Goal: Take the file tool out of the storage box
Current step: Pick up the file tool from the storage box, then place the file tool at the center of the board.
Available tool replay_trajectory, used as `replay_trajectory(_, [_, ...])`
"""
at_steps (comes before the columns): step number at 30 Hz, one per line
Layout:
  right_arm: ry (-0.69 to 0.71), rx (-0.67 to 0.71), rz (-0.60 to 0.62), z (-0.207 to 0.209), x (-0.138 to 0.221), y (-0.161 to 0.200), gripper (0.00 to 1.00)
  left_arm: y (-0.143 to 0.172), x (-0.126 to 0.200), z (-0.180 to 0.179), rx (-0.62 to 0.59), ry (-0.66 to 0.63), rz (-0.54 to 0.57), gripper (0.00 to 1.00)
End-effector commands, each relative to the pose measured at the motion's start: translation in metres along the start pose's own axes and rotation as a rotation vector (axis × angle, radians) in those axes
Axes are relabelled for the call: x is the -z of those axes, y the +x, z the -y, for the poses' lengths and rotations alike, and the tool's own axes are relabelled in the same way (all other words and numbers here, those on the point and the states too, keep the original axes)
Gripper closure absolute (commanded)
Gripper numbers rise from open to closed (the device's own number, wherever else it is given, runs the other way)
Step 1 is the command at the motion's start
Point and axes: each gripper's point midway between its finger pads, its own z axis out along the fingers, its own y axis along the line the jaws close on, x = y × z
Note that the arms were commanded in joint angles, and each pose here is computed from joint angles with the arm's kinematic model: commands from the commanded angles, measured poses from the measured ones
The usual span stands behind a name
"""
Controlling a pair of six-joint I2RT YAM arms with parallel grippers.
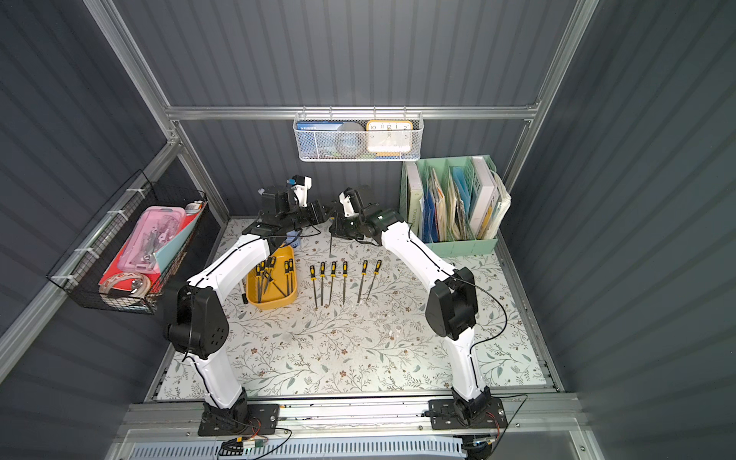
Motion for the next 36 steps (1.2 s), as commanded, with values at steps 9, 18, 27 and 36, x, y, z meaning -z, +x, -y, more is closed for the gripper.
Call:
replay_trajectory(9, [0.466, -0.19, -0.117, 0.153, 0.064, 0.084, 1.0, -0.029, 0.026, -0.037, -0.098, -0.323, 0.09, 0.0])
replay_trajectory(18, [0.604, -0.272, -0.262, 0.198, 0.049, 0.11, 1.0, -0.042, 0.048, -0.075, -0.194, -0.596, 0.125, 0.0])
replay_trajectory(27, [0.585, -0.341, -0.314, 0.209, 0.017, 0.121, 1.0, -0.028, 0.058, -0.087, -0.192, -0.661, 0.091, 0.0])
replay_trajectory(36, [0.625, -0.337, -0.348, 0.224, 0.005, 0.128, 1.0, -0.011, 0.06, -0.101, -0.161, -0.715, 0.028, 0.0])
